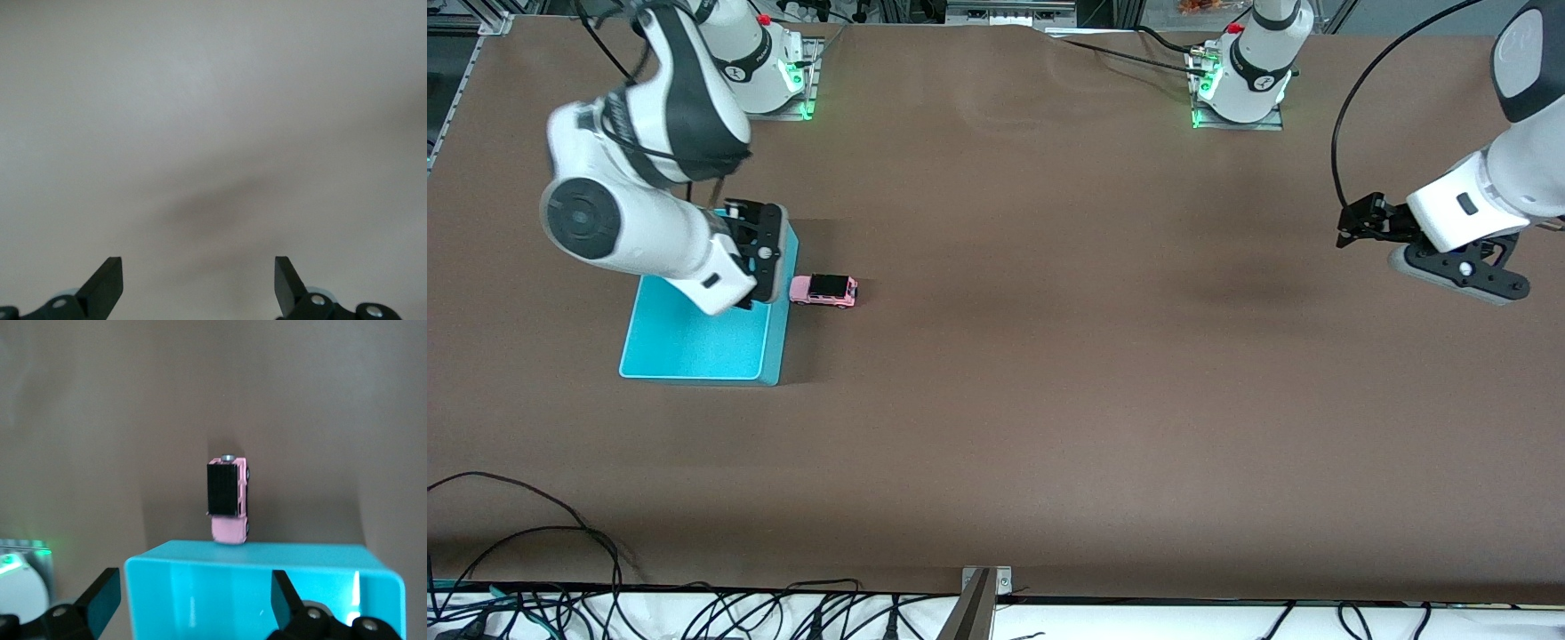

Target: Wind and store pink jeep toy

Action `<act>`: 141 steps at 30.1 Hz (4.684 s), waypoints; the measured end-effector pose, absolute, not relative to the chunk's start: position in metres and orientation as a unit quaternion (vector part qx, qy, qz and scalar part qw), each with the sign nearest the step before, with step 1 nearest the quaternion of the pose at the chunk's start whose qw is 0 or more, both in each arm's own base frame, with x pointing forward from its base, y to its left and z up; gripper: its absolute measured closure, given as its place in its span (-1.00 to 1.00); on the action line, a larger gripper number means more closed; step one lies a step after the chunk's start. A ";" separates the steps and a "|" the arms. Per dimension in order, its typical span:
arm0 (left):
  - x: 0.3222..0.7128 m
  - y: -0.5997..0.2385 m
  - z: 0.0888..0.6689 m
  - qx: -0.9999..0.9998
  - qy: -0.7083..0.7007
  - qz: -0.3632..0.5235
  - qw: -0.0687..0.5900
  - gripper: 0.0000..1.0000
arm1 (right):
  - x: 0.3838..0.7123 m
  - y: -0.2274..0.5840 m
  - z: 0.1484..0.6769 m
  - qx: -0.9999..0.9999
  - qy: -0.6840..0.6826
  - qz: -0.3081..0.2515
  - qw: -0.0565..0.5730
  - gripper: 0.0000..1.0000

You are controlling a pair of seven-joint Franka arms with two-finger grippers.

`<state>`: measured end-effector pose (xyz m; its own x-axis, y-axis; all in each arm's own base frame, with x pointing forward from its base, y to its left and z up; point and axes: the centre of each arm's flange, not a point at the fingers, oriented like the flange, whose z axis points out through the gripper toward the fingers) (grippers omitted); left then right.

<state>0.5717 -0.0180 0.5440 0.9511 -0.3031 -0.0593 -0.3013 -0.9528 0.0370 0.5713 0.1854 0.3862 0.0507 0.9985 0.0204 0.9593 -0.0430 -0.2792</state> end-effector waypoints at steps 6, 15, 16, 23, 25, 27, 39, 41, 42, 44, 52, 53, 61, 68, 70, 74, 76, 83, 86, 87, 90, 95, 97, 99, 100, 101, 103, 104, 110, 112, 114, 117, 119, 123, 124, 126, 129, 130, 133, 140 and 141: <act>0.575 -0.003 0.558 0.990 -0.139 0.021 0.006 -1.00 | 0.549 0.191 0.329 -0.703 -0.699 0.081 0.105 -1.00; 0.567 0.022 0.573 0.991 -0.117 0.060 0.000 -1.00 | 0.518 0.183 0.264 -0.706 -0.701 0.054 0.084 -1.00; 0.564 0.026 0.573 0.992 -0.114 0.059 0.000 -1.00 | 0.515 0.183 0.258 -0.706 -0.701 0.051 0.081 -1.00; 0.556 0.047 0.569 0.994 -0.095 0.052 0.000 -1.00 | 0.503 0.191 0.230 -0.700 -0.710 0.034 0.069 -1.00; 0.555 0.049 0.569 0.994 -0.094 0.052 0.000 -1.00 | 0.502 0.196 0.223 -0.698 -0.713 0.028 0.066 -1.00; 0.555 0.050 0.569 0.994 -0.093 0.051 0.000 -1.00 | 0.501 0.200 0.215 -0.696 -0.715 0.025 0.064 -1.00; 0.553 0.054 0.567 0.995 -0.089 0.045 0.001 -1.00 | 0.501 0.205 0.200 -0.682 -0.729 0.021 0.054 -0.20; 0.552 0.051 0.567 0.995 -0.091 0.039 0.002 -1.00 | 0.503 0.206 0.202 -0.680 -0.731 0.019 0.051 -0.06; 0.551 0.050 0.567 0.995 -0.092 0.035 0.003 -1.00 | 0.504 0.207 0.204 -0.679 -0.732 0.018 0.050 -0.01; 0.549 0.046 0.567 0.995 -0.095 0.030 0.004 -1.00 | 0.506 0.209 0.207 -0.678 -0.733 0.015 0.048 -0.01; 0.548 0.032 0.572 0.994 -0.108 0.027 0.004 -1.00 | 0.525 0.234 0.249 -0.673 -0.738 0.005 0.050 -0.01; 0.548 0.032 0.572 0.994 -0.108 0.026 0.004 -1.00 | 0.529 0.239 0.258 -0.675 -0.736 0.006 0.051 -0.01; 0.548 0.033 0.572 0.994 -0.107 0.024 0.005 -1.00 | 0.563 0.260 0.353 -0.697 -0.713 0.026 0.065 -0.01; 0.552 0.033 0.569 0.994 -0.107 0.022 0.005 -1.00 | 0.582 0.224 0.414 -0.716 -0.689 0.073 0.080 -0.01; 0.553 0.033 0.569 0.994 -0.107 0.022 0.005 -1.00 | 0.586 0.210 0.419 -0.719 -0.685 0.083 0.082 -0.01; 0.554 0.032 0.570 0.994 -0.108 0.023 0.005 -1.00 | 0.598 0.158 0.432 -0.714 -0.687 0.098 0.093 -0.01; 0.555 0.032 0.572 0.994 -0.109 0.025 0.005 -1.00 | 0.601 0.131 0.435 -0.705 -0.695 0.102 0.100 -0.01; 0.558 0.031 0.571 0.994 -0.110 0.025 0.005 -1.00 | 0.602 0.063 0.425 -0.678 -0.715 0.116 0.124 -0.01; 0.559 0.031 0.571 0.994 -0.110 0.025 0.005 -1.00 | 0.597 0.046 0.406 -0.675 -0.715 0.126 0.135 -0.01; 0.559 0.031 0.571 0.994 -0.110 0.025 0.005 -1.00 | 0.595 0.042 0.398 -0.674 -0.715 0.128 0.138 -0.01; 0.560 0.032 0.571 0.994 -0.109 0.026 0.005 -1.00 | 0.589 0.036 0.370 -0.669 -0.718 0.129 0.140 -0.01; 0.558 0.035 0.570 0.994 -0.106 0.018 0.006 -1.00 | 0.574 0.033 0.321 -0.667 -0.720 0.131 0.140 -0.01; 0.558 0.037 0.569 0.994 -0.105 0.016 0.007 -1.00 | 0.566 0.031 0.304 -0.668 -0.720 0.129 0.138 -0.01; 0.557 0.038 0.569 0.995 -0.103 0.014 0.007 -1.00 | 0.557 0.029 0.288 -0.669 -0.720 0.127 0.135 -0.01; 0.557 0.039 0.569 0.995 -0.103 0.014 0.007 -1.00 | 0.553 0.028 0.281 -0.670 -0.719 0.125 0.133 -0.01; 0.557 0.039 0.570 0.995 -0.102 0.012 0.007 -1.00 | 0.547 0.026 0.273 -0.671 -0.719 0.124 0.131 -0.01; 0.556 0.040 0.570 0.995 -0.101 0.008 0.008 -1.00 | 0.535 0.024 0.259 -0.673 -0.718 0.121 0.129 -0.01; 0.555 0.041 0.571 0.995 -0.101 0.005 0.009 -1.00 | 0.528 0.023 0.252 -0.673 -0.718 0.120 0.127 -0.01; 0.552 0.041 0.578 0.995 -0.101 -0.006 0.011 -1.00 | 0.508 0.020 0.234 -0.676 -0.718 0.115 0.122 -0.01; 0.551 0.041 0.580 0.995 -0.101 -0.007 0.011 -1.00 | 0.505 0.019 0.230 -0.677 -0.718 0.113 0.119 -0.01; 0.552 0.041 0.581 0.995 -0.101 -0.006 0.011 -1.00 | 0.501 0.018 0.227 -0.677 -0.718 0.112 0.117 -0.01; 0.552 0.041 0.582 0.995 -0.101 -0.005 0.010 -1.00 | 0.498 0.018 0.223 -0.678 -0.718 0.110 0.115 -0.01; 0.552 0.041 0.582 0.995 -0.101 -0.005 0.010 -1.00 | 0.496 0.017 0.220 -0.678 -0.718 0.109 0.113 -0.01; 0.552 0.041 0.582 0.995 -0.101 -0.005 0.011 -1.00 | 0.492 0.017 0.216 -0.679 -0.717 0.109 0.113 -0.01; 0.552 0.041 0.582 0.995 -0.101 -0.006 0.011 -1.00 | 0.491 0.017 0.215 -0.679 -0.717 0.110 0.113 -0.01; 0.552 0.041 0.582 0.995 -0.101 -0.006 0.011 -1.00 | 0.491 0.016 0.214 -0.679 -0.717 0.110 0.113 -0.05; 0.552 0.041 0.582 0.995 -0.101 -0.006 0.011 -1.00 | 0.491 0.017 0.215 -0.679 -0.717 0.110 0.113 -0.27; 0.552 0.041 0.582 0.995 -0.101 -0.006 0.011 -1.00 | 0.491 0.017 0.215 -0.679 -0.717 0.109 0.113 -0.44; 0.552 0.041 0.582 0.995 -0.101 -0.006 0.011 -1.00 | 0.492 0.017 0.216 -0.679 -0.718 0.108 0.112 -0.67; 0.552 0.041 0.582 0.995 -0.101 -0.007 0.011 -1.00 | 0.513 0.022 0.247 -0.677 -0.723 0.092 0.102 -1.00; 0.552 0.041 0.581 0.995 -0.101 -0.007 0.011 -1.00 | 0.519 0.024 0.256 -0.677 -0.724 0.091 0.102 -1.00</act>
<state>0.5516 0.0407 0.5815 0.9794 -0.2015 -0.0109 -0.2013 -0.9793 0.0227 0.5193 0.0238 0.2558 -0.0635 0.9977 0.0245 0.9608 0.0677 -0.2689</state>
